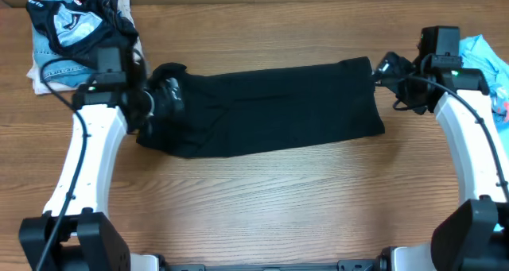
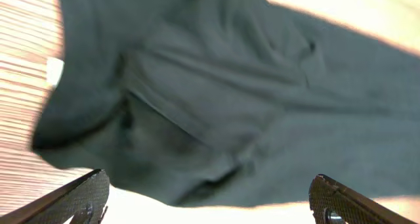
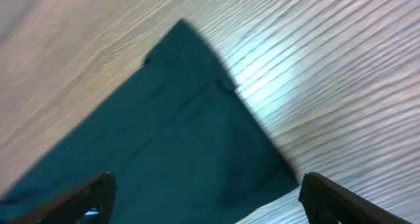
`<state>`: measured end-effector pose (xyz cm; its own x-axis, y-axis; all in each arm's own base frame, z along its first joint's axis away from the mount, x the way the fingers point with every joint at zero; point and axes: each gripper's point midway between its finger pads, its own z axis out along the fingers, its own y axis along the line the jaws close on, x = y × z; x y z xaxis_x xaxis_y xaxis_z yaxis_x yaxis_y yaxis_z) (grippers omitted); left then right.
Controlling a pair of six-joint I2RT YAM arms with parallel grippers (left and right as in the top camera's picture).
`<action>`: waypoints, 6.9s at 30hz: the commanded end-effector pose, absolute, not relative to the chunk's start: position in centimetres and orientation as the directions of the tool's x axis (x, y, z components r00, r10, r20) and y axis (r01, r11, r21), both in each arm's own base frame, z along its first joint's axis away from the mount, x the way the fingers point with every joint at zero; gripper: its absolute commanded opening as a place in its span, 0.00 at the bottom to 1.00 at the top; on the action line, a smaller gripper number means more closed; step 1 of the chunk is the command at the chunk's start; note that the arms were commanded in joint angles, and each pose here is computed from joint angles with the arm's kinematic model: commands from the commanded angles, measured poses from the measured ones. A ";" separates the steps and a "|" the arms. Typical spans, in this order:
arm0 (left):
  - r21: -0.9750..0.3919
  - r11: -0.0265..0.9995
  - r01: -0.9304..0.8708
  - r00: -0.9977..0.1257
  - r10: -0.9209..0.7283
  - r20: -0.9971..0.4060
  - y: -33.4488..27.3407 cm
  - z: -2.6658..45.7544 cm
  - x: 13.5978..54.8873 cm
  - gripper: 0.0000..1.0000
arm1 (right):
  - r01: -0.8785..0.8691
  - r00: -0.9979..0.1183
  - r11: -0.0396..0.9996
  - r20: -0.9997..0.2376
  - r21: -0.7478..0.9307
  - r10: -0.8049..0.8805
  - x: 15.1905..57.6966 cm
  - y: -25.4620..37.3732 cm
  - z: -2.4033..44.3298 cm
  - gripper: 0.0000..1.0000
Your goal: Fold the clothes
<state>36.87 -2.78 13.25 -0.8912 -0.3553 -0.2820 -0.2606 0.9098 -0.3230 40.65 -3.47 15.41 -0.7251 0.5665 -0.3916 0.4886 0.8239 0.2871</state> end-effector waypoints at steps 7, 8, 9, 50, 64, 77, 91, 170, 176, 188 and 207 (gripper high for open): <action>-0.326 0.941 -0.086 -0.938 -0.187 -0.293 -7.6 13.4 36.2 1.00 | 0.226 -0.862 0.886 -0.342 0.405 0.376 43.7 -4.4 8.7 0.95; -0.326 0.942 -0.081 -0.939 -0.182 -0.293 -7.8 13.4 36.2 1.00 | 0.223 -0.864 0.886 -0.338 0.407 0.373 43.9 -4.5 8.0 0.96; -0.326 0.942 -0.078 -0.939 -0.179 -0.293 -7.9 13.4 36.1 1.00 | 0.214 -0.869 0.890 -0.338 0.404 0.362 44.1 -4.5 7.4 0.96; -0.322 0.943 -0.085 -0.946 -0.178 -0.272 -7.9 13.2 35.6 1.00 | 0.243 -0.933 0.926 -0.190 0.290 0.304 43.5 -1.5 -1.4 0.04; -0.321 0.943 -0.086 -0.947 -0.178 -0.268 -7.8 13.2 35.6 1.00 | 0.441 -0.867 0.891 -0.206 0.108 0.454 40.2 -8.0 3.4 0.04; -0.322 0.943 -0.085 -0.946 -0.178 -0.272 -7.9 13.2 35.6 1.00 | 0.311 -0.912 0.948 -0.260 0.062 0.317 40.6 -3.0 6.6 0.04; -0.322 0.943 -0.085 -0.946 -0.178 -0.270 -7.9 13.2 35.6 1.00 | 0.110 -0.962 0.990 -0.240 0.084 0.127 39.6 8.9 6.1 0.04; -0.317 0.944 -0.094 -0.954 -0.177 -0.243 -7.8 13.0 34.9 1.00 | 0.073 -0.936 0.821 -0.245 0.567 0.252 46.9 14.9 11.7 0.80; -0.317 0.944 -0.094 -0.954 -0.177 -0.243 -7.8 13.0 34.9 1.00 | 0.094 -0.934 0.865 -0.256 0.493 0.248 45.0 8.7 15.5 0.87; -0.317 0.944 -0.095 -0.954 -0.177 -0.241 -7.8 12.9 34.9 1.00 | 0.076 -0.985 0.883 -0.104 0.462 0.139 41.2 9.9 7.1 0.73; -0.314 0.944 -0.099 -0.957 -0.177 -0.228 -7.8 12.8 34.6 1.00 | -0.010 -0.999 0.820 -0.043 0.572 0.018 39.4 17.5 3.4 0.35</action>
